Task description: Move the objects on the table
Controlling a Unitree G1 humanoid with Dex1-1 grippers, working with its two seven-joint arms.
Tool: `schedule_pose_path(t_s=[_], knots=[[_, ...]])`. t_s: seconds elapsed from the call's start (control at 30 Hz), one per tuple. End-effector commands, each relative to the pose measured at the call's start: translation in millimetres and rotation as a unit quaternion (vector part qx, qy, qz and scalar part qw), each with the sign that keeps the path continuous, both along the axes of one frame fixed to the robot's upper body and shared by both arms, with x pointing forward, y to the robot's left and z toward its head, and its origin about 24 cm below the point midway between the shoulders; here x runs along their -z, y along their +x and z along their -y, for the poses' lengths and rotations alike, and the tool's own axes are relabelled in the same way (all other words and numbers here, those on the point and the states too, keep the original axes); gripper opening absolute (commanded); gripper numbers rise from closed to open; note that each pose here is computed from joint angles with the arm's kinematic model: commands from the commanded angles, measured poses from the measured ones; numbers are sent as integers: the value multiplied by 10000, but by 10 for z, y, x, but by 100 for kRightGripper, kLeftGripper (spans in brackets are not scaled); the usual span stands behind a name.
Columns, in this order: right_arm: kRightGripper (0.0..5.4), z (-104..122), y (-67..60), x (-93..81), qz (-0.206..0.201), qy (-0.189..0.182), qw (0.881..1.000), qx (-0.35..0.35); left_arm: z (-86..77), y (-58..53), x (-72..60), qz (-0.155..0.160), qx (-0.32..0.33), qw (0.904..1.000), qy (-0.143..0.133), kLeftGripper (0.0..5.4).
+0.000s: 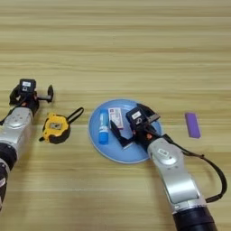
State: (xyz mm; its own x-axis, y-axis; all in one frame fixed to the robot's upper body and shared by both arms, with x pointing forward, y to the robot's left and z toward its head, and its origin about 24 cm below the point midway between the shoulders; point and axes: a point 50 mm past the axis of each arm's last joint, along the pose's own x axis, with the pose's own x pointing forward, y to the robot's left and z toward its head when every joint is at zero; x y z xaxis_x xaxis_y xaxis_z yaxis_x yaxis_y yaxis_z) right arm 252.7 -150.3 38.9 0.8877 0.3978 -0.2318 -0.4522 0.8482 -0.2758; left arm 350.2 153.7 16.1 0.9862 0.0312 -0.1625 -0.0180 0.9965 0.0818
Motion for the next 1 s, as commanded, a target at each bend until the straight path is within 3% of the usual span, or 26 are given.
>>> schedule_pose_path(t_s=[0.03, 0.63, 1.0], knots=[[534, -7, -63, 79, -231, -80, 9997, -19, 17, 28, -41, 49, 44, 9999, 81, 540], [534, -32, -158, 279, -702, -250, 9971, -157, 17, 30, -43, 49, 42, 9999, 77, 540], [534, -34, -82, 349, -766, -217, 9968, -58, 16, 28, -41, 48, 41, 9999, 79, 540]])
